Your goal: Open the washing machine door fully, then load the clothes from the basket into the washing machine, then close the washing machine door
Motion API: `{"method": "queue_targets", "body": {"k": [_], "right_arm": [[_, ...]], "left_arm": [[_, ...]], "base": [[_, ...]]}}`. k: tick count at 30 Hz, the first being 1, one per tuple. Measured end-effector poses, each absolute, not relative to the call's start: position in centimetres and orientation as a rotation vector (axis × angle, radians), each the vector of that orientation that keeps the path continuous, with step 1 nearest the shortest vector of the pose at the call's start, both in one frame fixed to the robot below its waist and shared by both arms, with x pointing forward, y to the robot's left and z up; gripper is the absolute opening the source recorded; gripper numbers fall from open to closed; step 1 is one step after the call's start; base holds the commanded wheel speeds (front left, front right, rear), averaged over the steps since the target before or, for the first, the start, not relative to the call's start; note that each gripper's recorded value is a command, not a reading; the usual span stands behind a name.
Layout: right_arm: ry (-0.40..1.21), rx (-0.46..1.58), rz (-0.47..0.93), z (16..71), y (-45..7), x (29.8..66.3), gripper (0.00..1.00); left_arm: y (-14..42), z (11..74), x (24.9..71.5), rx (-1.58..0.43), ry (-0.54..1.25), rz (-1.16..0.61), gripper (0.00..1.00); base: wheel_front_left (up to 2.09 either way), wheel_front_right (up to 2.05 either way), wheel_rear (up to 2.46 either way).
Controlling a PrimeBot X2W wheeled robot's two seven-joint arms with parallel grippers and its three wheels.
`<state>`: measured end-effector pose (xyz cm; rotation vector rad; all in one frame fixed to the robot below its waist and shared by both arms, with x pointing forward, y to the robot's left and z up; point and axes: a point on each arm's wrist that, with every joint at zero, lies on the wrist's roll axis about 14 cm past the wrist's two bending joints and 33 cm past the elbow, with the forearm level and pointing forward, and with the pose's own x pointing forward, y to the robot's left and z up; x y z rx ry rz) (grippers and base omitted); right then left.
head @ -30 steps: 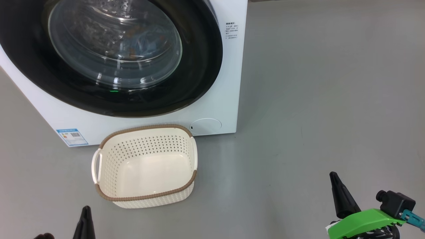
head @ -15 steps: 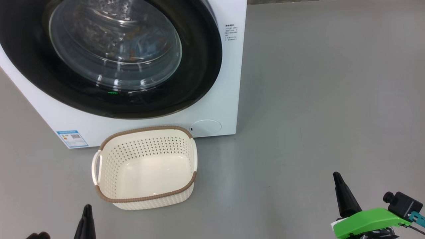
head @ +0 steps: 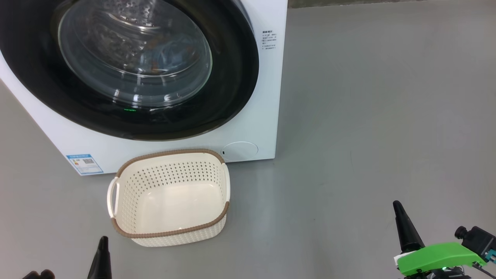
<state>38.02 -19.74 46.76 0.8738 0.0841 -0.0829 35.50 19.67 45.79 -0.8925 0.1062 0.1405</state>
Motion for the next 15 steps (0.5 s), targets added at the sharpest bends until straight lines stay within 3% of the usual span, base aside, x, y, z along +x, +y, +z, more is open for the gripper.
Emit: {"method": "queue_targets", "body": {"k": [15], "right_arm": [[0.082, 1.04, -0.094, 46.95, -19.99, 37.93, 0.0]], "left_arm": [[19.43, 46.07, 35.96, -1.056, 0.109, 0.128, 0.0]], "base": [[0.0, 0.0, 0.0]]}}
